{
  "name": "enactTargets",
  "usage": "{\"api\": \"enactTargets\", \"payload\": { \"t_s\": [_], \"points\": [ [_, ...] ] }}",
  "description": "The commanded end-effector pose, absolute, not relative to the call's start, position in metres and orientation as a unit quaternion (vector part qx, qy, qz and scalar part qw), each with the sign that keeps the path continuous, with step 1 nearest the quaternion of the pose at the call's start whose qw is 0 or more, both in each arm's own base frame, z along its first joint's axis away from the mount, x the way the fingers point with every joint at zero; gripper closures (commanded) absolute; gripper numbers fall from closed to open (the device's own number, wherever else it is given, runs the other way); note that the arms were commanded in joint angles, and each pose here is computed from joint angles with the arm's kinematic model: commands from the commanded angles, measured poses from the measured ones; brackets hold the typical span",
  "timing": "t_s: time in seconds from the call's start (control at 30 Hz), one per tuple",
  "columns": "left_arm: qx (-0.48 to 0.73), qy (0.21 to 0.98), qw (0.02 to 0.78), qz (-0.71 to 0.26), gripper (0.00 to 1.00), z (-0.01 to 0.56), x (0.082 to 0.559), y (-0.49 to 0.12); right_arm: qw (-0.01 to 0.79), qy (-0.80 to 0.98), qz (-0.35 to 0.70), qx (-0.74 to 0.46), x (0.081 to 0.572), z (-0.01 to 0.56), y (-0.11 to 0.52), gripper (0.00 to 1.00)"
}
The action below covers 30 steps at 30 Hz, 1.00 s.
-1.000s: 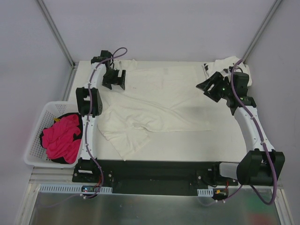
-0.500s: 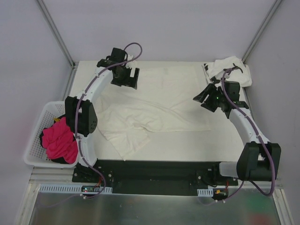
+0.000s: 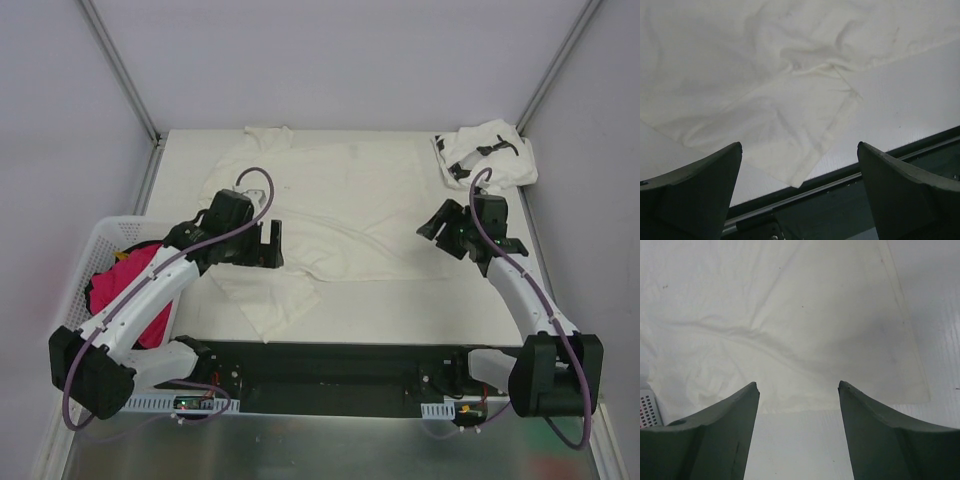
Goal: Fold and stack the t-shirts
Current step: Grap the side of the flattened tshirt closest away from the robot with both arms
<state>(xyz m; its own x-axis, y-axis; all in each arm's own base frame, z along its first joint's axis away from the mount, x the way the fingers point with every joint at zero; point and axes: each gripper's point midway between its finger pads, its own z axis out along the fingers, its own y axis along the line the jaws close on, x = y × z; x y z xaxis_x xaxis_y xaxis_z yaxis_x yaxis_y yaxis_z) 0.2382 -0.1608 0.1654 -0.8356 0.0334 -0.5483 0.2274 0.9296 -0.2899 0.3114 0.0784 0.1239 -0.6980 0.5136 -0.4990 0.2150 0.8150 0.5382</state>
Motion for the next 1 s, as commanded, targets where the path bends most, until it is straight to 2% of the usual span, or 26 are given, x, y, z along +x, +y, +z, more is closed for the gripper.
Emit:
{"api": "enactTargets", "payload": {
  "t_s": [0.0,0.27,0.37,0.47,0.57,0.83,0.97],
  "points": [
    [0.052,0.966,0.198,-0.156,0.03,0.131,0.195,-0.153,0.355,0.895,0.189,0.192,0.305,0.131,0.069,0.32],
    [0.142,0.985,0.08,-0.064,0.04,0.092,0.132,-0.155,0.372,0.891,0.181,0.187,0.296,0.142,0.065,0.32],
    [0.15,0.988,0.026,-0.023,0.08,0.083,0.115,-0.148,0.375,0.889,0.184,0.188,0.296,0.148,0.066,0.32],
    [0.164,0.986,0.007,0.015,0.09,0.078,0.1,-0.146,0.378,0.887,0.191,0.187,0.297,0.152,0.067,0.35],
    [0.166,0.986,0.003,0.022,0.08,0.074,0.088,-0.15,0.379,0.885,0.195,0.186,0.297,0.155,0.069,0.37],
    [0.134,0.989,0.055,0.033,0.1,0.047,0.092,-0.155,0.386,0.881,0.207,0.182,0.294,0.162,0.072,0.4],
    [0.122,0.989,0.052,0.063,0.11,0.024,0.087,-0.144,0.392,0.879,0.205,0.178,0.29,0.165,0.071,0.4]
  ]
}}
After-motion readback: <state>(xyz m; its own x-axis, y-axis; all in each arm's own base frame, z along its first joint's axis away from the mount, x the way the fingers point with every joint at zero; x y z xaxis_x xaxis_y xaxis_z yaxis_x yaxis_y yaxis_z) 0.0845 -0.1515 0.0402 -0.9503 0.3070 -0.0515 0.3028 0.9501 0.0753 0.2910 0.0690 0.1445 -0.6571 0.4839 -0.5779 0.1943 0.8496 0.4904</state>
